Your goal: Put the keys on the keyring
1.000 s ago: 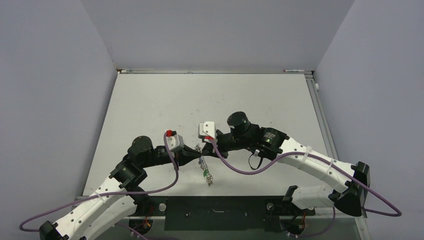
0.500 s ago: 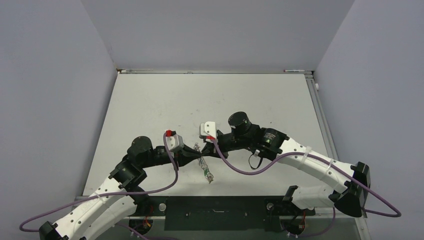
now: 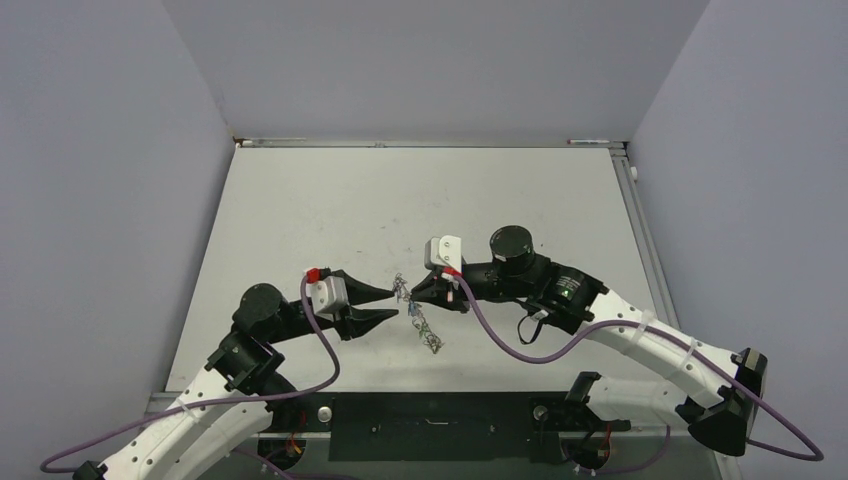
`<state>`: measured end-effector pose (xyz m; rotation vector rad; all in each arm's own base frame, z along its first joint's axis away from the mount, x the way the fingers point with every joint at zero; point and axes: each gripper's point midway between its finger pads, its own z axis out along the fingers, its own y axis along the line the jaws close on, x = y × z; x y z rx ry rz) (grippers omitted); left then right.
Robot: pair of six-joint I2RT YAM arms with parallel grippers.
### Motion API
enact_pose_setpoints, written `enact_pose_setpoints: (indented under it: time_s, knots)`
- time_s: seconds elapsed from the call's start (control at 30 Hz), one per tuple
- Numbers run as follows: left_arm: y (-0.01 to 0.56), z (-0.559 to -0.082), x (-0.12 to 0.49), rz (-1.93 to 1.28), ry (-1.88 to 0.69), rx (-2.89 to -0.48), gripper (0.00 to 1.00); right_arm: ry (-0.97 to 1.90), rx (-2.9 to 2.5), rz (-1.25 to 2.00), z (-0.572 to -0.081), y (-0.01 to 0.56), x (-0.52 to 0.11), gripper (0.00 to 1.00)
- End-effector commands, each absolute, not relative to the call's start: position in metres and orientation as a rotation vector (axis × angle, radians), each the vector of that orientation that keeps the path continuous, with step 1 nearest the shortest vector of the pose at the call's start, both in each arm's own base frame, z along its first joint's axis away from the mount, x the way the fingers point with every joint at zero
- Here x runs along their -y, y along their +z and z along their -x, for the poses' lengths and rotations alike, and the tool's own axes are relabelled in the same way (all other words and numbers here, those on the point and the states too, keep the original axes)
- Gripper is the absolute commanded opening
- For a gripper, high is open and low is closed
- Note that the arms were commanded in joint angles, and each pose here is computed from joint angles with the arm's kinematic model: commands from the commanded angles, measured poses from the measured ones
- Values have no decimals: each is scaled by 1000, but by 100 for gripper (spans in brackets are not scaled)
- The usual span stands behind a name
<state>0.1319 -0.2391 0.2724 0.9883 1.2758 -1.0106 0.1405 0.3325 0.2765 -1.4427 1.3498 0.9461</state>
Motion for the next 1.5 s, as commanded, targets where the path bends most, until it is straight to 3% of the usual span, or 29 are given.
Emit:
enact_pose_setpoints:
  time_s: [0.0, 0.73, 0.93, 1.47]
  knots:
    - [296, -134, 239, -958, -998, -1191, 33, 955, -1203, 1357, -144, 319, -335, 5]
    - [294, -144, 240, -918, -988, -1218, 33, 1083, -1017, 1159, -132, 366, -335, 5]
    - [293, -144, 241, -916, -997, -1227, 46, 1129, -961, 1067, -132, 380, -335, 5]
    - [292, -145, 243, -900, -1019, -1240, 49, 1198, -913, 983, -133, 387, -348, 5]
